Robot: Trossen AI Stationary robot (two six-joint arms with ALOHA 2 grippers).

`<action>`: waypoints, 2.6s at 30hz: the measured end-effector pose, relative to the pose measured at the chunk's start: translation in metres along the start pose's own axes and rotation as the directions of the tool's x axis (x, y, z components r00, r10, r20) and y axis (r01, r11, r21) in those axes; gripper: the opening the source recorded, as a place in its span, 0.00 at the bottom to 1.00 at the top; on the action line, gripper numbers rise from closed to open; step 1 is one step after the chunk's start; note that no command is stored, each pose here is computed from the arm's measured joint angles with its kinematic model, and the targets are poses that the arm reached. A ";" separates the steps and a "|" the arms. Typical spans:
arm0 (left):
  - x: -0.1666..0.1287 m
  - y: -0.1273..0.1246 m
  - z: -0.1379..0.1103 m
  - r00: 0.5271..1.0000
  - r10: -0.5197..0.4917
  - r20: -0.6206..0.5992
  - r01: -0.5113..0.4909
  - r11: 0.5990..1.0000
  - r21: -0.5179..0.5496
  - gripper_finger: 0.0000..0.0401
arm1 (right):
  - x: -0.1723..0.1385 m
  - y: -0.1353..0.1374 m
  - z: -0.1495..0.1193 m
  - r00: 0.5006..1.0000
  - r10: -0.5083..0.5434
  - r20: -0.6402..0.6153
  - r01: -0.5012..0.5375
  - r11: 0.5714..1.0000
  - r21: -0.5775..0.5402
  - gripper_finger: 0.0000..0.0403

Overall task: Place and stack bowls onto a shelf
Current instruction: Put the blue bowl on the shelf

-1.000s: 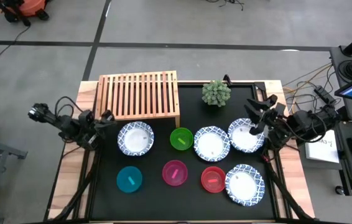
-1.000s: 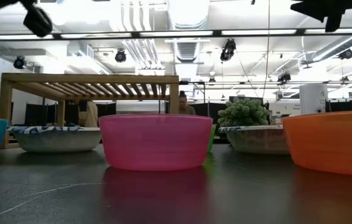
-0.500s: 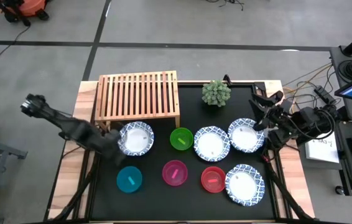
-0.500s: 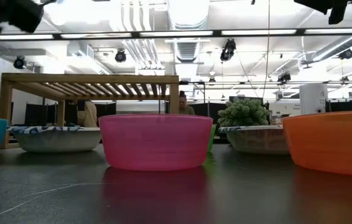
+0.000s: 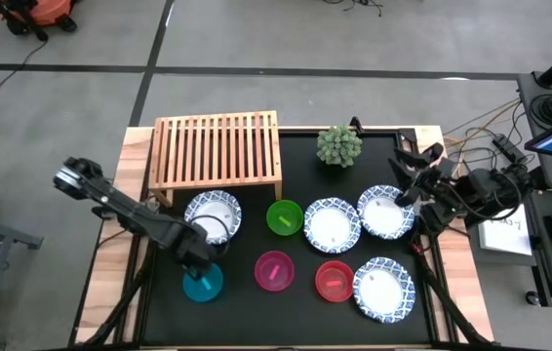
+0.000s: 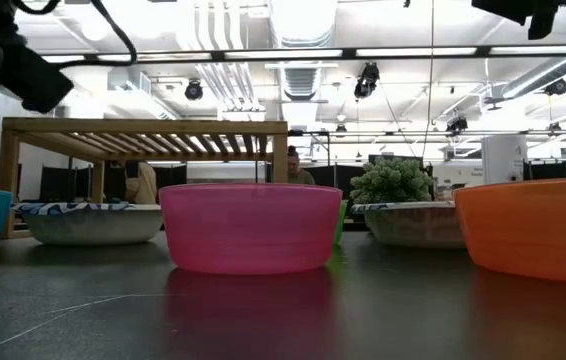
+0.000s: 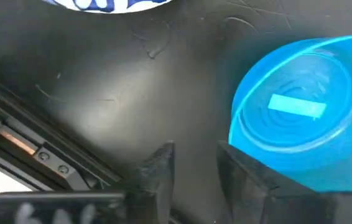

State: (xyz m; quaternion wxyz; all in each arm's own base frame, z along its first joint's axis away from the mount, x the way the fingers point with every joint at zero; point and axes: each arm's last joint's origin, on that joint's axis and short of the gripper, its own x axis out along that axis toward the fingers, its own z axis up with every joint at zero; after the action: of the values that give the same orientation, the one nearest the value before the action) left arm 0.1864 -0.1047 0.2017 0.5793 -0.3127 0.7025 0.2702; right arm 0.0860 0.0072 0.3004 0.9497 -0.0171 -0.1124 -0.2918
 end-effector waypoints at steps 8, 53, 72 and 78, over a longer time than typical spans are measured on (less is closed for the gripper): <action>0.012 -0.014 0.006 1.000 -0.023 0.010 0.022 0.999 0.038 0.38 | 0.000 0.000 0.000 1.000 0.000 -0.001 0.000 1.000 0.008 0.37; -0.214 0.012 0.058 0.761 0.003 0.649 -0.197 0.954 0.227 0.00 | 0.001 0.002 -0.003 1.000 0.005 -0.016 -0.005 1.000 -0.007 0.37; -0.222 0.194 0.132 0.822 0.295 0.487 -0.145 0.936 -0.322 0.00 | 0.001 0.001 -0.003 1.000 0.005 -0.016 -0.005 1.000 -0.004 0.37; -0.197 0.205 0.136 0.891 0.258 0.373 -0.143 0.940 -0.310 0.00 | 0.001 0.002 -0.003 1.000 0.005 -0.016 -0.005 1.000 -0.010 0.37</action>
State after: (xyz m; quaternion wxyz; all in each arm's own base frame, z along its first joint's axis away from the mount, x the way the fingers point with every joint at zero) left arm 0.1464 0.1558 0.3740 0.6329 -0.2516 0.5504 0.4829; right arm 0.0879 0.0079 0.2980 0.9512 -0.0199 -0.1034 -0.2901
